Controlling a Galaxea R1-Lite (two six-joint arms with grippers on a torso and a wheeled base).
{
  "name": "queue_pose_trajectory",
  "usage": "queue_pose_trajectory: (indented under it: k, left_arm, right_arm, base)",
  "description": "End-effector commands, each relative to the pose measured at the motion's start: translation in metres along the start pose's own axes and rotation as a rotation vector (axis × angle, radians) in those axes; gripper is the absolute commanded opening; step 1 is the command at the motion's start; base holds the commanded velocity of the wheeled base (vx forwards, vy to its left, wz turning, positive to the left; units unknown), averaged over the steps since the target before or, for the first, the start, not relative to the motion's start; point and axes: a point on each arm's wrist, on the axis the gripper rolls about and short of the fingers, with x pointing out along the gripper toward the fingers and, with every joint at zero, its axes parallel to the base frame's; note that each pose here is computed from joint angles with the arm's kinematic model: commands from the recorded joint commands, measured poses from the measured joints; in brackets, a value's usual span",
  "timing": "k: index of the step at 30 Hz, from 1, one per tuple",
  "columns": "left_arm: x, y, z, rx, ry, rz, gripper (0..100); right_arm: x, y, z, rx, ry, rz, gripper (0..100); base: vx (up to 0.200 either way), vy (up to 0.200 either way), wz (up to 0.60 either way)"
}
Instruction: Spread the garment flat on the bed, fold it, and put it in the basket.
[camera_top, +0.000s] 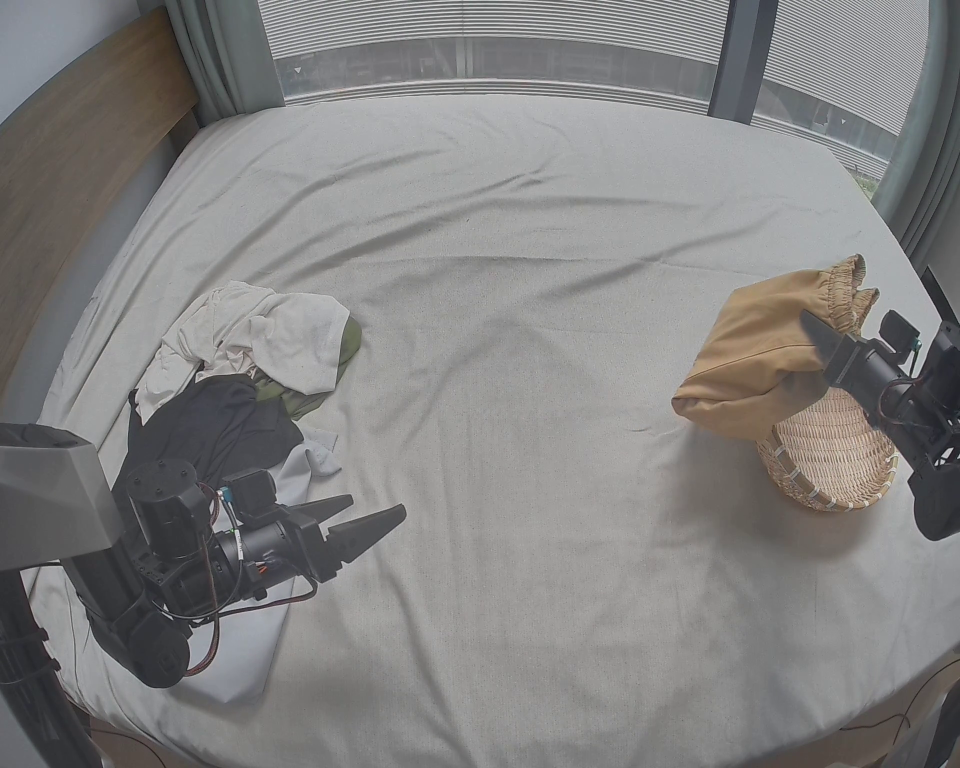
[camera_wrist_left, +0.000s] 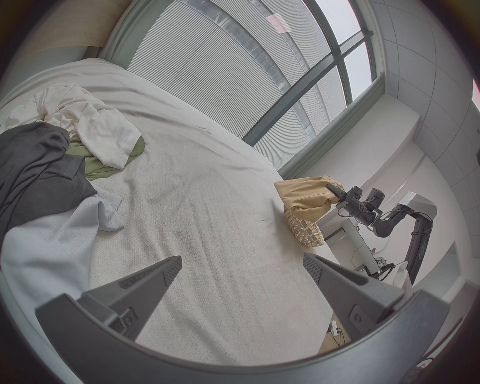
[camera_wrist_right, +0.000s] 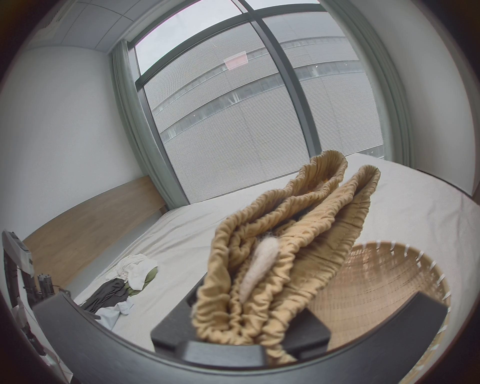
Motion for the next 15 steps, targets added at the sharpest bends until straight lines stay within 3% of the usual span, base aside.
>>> queue_pose_trajectory:
  k: [1, 8, 12, 15]
  left_arm:
    - [0.000, 0.000, 0.000, 0.000, -0.002, 0.000, 100]
    - [0.000, 0.000, 0.000, 0.000, 0.000, -0.001, 100]
    - [0.000, 0.000, 0.000, 0.000, 0.000, -0.001, 100]
    - [0.000, 0.000, -0.001, -0.001, 0.001, -0.001, 100]
  right_arm:
    - [-0.006, -0.015, 0.019, -0.040, -0.037, -0.061, 0]
    - [-0.025, -0.021, 0.035, -0.061, 0.016, -0.135, 0]
    - [-0.034, -0.030, 0.034, -0.122, 0.077, -0.189, 0]
    - [-0.037, -0.036, 0.030, -0.121, 0.111, -0.218, 0]
  base:
    - [0.000, 0.000, 0.00]
    - [0.000, 0.000, 0.00]
    - [0.000, 0.000, 0.00]
    - [0.000, 0.000, 0.00]
